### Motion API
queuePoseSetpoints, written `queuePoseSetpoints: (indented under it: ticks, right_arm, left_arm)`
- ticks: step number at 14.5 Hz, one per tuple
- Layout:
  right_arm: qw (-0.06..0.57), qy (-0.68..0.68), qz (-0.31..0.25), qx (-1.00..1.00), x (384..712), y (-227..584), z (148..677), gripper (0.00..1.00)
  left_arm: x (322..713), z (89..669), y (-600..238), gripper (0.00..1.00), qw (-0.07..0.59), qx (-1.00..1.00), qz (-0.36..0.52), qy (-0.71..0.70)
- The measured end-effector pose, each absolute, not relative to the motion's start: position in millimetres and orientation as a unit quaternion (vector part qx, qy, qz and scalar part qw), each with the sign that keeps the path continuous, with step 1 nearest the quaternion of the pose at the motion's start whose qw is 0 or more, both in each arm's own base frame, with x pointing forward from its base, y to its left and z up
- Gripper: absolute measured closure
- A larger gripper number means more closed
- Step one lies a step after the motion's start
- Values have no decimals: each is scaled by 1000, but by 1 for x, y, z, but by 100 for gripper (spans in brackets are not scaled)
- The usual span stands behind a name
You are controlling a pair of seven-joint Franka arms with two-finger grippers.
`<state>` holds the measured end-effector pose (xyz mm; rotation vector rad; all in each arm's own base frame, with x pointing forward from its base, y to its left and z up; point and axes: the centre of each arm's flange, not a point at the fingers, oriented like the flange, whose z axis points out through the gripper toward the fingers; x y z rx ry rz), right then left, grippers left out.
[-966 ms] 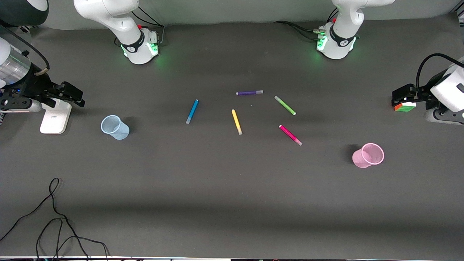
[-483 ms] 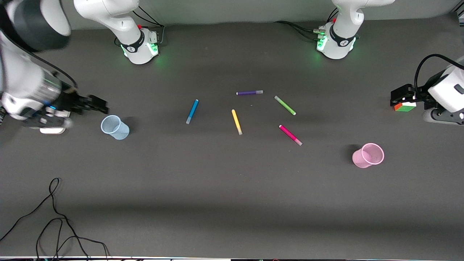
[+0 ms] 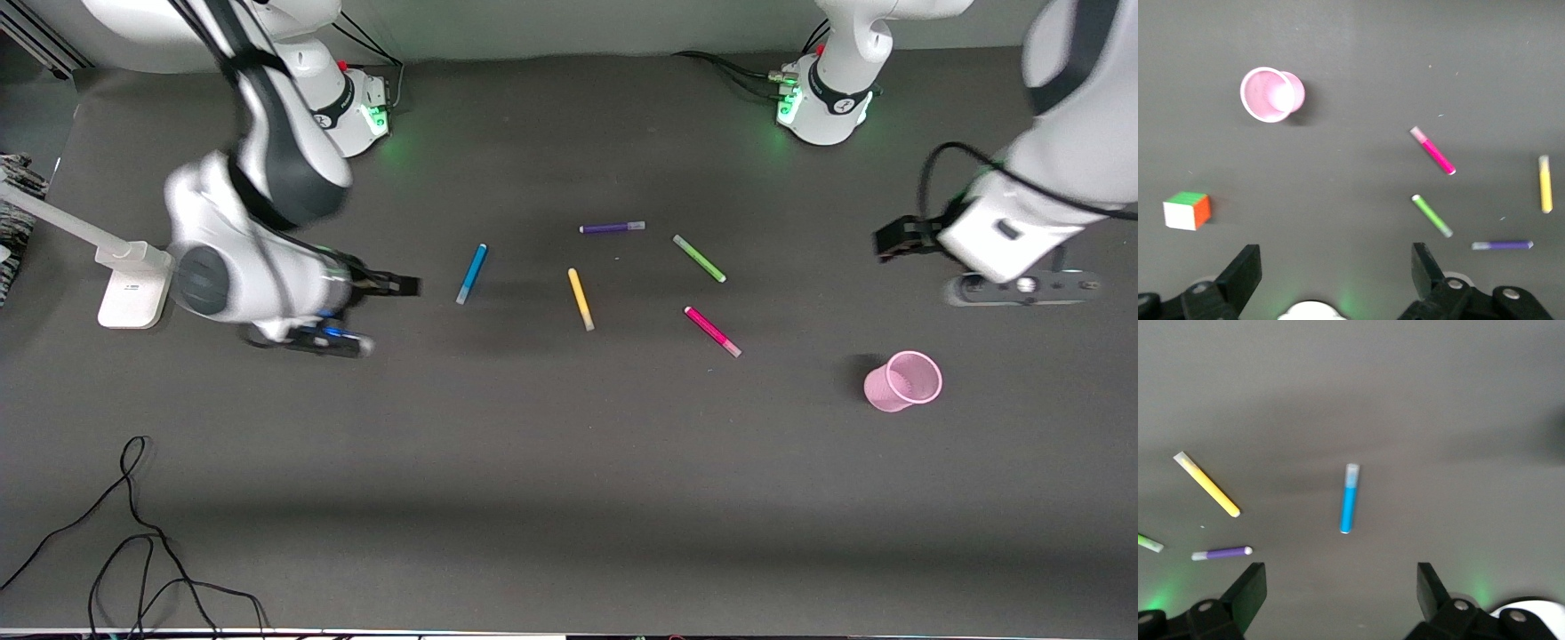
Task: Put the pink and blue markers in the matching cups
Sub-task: 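Reach the right gripper to the blue marker while the left gripper reaches the pink marker, then close the right gripper on the blue marker while the left gripper grasps the pink marker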
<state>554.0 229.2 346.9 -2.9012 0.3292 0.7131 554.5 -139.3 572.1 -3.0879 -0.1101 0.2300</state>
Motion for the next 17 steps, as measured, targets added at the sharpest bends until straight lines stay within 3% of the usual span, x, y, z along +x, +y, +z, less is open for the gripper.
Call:
queuePoseSetpoints:
  ticks: [4, 8, 13, 17]
  right_arm:
    - [90, 168, 290, -938, 557, 230, 238, 0]
    - [89, 213, 323, -918, 531, 221, 154, 0]
    - [78, 224, 340, -910, 515, 217, 136, 4]
    - [77, 231, 349, -905, 506, 214, 129, 8]
  left_arm:
    - [552, 548, -195, 0, 36, -983, 69, -167]
    - [540, 525, -248, 0, 30, -949, 50, -309]
    - [528, 482, -278, 0, 16, -930, 41, -366]
    - [512, 403, -288, 0, 3, -931, 30, -365]
